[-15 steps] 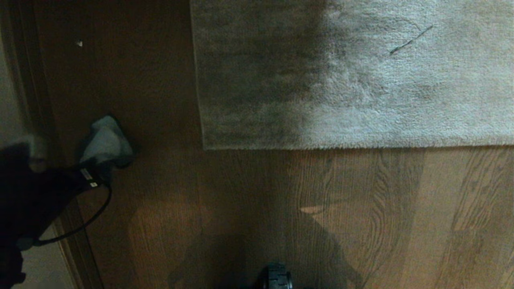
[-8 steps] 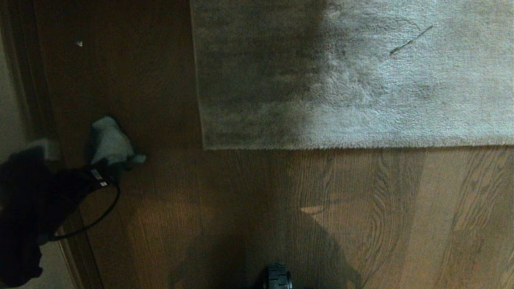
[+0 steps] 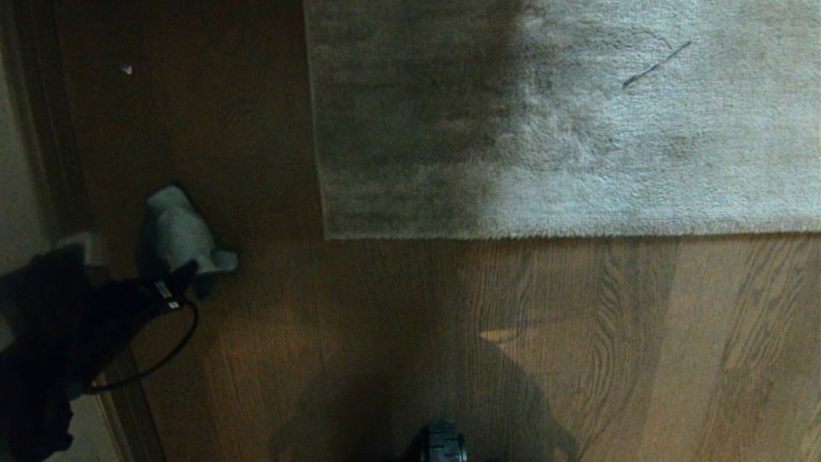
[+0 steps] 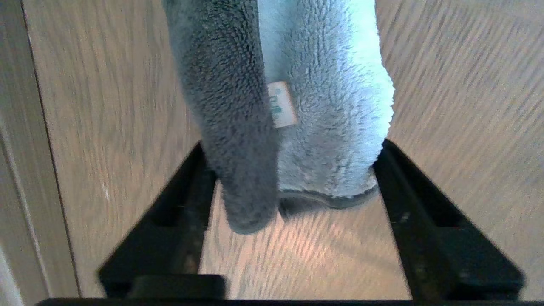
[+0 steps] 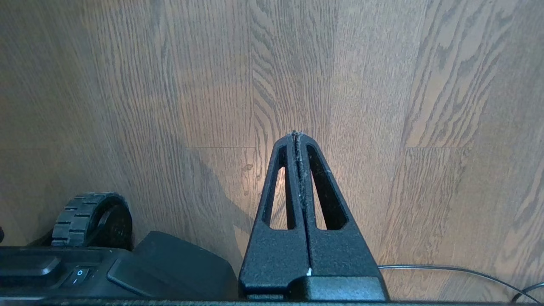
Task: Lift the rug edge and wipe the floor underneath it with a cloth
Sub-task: Put down the rag
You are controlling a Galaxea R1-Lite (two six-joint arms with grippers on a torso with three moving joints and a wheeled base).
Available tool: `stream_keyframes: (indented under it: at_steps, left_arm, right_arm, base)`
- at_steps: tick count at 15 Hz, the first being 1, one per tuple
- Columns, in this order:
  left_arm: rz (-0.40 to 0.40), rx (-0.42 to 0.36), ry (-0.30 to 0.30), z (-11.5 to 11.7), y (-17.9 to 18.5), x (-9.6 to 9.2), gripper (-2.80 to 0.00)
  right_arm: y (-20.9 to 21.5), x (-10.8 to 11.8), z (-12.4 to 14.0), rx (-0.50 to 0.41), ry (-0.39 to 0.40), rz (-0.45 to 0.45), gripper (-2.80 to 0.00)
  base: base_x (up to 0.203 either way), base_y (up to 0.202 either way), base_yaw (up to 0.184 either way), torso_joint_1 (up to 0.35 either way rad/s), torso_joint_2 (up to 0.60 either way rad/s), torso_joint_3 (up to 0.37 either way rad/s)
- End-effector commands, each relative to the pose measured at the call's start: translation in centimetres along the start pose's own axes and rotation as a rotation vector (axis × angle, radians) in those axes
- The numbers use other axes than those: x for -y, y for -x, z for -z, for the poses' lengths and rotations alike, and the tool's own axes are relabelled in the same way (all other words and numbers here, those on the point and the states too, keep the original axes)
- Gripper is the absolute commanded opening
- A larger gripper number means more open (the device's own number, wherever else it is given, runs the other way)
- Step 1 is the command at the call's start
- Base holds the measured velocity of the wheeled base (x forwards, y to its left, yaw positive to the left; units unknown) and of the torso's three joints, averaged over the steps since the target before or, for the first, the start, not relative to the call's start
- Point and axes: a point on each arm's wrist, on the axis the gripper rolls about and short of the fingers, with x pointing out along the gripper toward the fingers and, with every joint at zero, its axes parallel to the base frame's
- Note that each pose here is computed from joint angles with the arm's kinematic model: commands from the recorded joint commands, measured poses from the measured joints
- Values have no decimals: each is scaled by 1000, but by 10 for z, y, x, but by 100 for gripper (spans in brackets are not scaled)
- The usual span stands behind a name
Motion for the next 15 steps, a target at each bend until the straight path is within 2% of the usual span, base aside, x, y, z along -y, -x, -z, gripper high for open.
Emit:
stream_keyframes:
  at_steps: [1,4,9,13,15]
  left_arm:
    - [1,-12,2,3,7,1,0]
    - [11,-29,0,9,23,3,0]
    - [35,-3,-4,15,42,7,0]
    - [48,16,-6,11,64,11,0]
    - [53,51,-7,4,72,12,0]
  right_arm:
    - [0,0,0,-1,1,0,-280]
    - [0,0,0,-1,1,0,-280]
    - [0,0,0,-1,1,0,-280]
    - [0,0,0,-1,1,0,-280]
    - [0,0,0,-1,1,0,-280]
  base:
    - [0,0,0,0,0,0]
    - [0,0,0,0,0,0]
    - [0,0,0,0,0,0]
    - [0,0,0,0,0,0]
    - [0,0,0,0,0,0]
